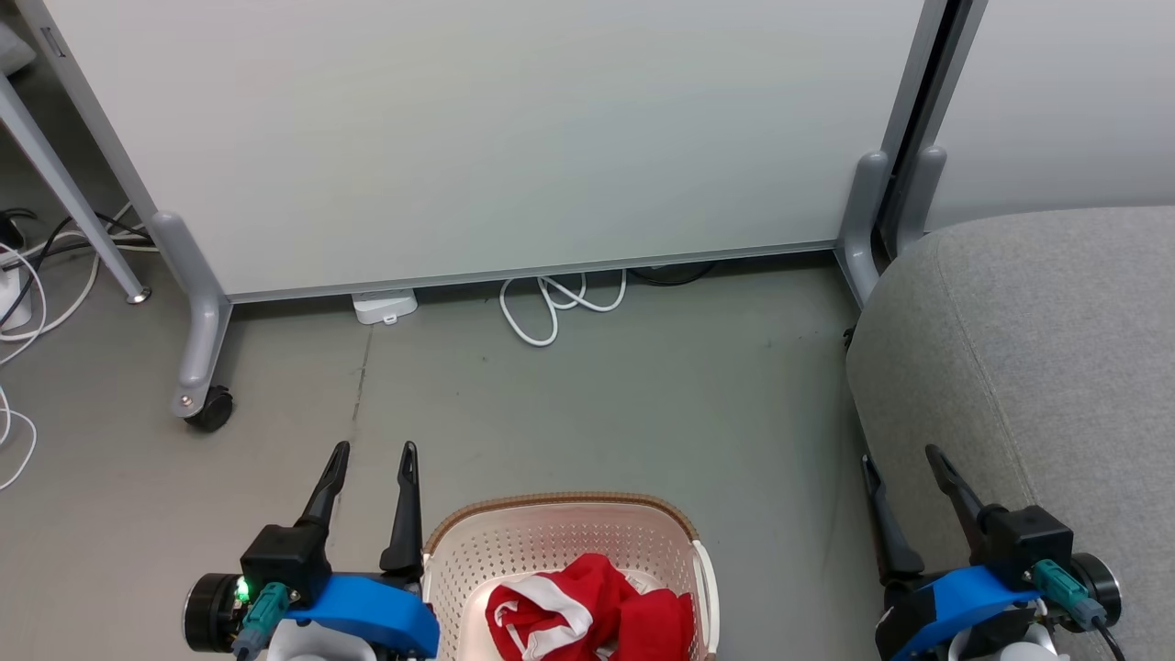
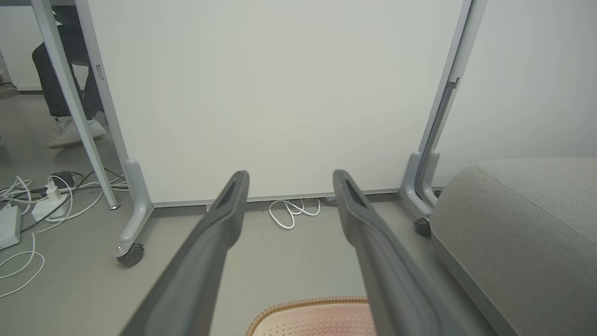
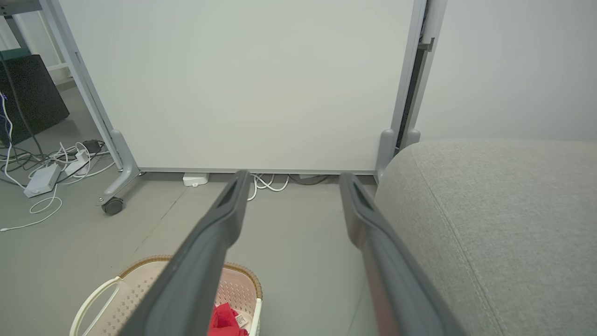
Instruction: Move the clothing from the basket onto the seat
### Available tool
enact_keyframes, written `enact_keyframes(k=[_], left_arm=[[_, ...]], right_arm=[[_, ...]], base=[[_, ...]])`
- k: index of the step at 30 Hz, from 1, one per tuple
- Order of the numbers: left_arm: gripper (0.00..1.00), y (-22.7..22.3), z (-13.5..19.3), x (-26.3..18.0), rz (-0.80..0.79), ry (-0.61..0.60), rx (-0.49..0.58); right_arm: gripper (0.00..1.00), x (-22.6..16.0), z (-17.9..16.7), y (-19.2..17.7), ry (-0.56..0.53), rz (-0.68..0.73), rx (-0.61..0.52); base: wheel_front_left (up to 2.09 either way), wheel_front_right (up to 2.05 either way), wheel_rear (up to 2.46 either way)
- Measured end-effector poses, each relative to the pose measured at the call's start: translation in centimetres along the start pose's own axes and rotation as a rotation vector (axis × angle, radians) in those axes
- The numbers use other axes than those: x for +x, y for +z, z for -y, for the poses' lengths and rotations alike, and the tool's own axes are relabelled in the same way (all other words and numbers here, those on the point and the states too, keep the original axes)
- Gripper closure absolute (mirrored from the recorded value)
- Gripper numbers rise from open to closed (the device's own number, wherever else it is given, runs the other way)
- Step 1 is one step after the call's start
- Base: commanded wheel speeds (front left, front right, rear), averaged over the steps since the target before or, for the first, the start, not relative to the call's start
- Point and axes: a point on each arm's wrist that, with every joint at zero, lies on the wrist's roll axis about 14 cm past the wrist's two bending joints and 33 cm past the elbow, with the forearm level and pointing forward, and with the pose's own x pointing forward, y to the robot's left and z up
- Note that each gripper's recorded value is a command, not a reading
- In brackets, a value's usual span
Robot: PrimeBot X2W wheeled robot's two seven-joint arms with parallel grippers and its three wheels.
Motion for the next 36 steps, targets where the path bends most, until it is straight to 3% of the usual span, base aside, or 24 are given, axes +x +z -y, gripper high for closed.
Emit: enact_keyframes(k=[21,29,36], left_arm=[[0.0,-0.8,0.4,0.5,-0.024,-0.008,-0.01],[0.0,-4.0,1.8,2.2,-0.118,-0.058,-0.024],[0.0,-9.8,2.9,3.4,-0.294,-0.099,-0.051]], right_arm=[[0.0,0.1,-0.1,-0.1,0.003,0.0,0.006],[0.0,0.9,0.7,-0.4,-0.011,-0.007,-0.002],[0.0,2.6,1.6,-1.0,-0.025,-0.019,-0.013]], base=[[0.0,0.0,0.0],[0.0,0.0,0.0],[0.0,0.0,0.0]])
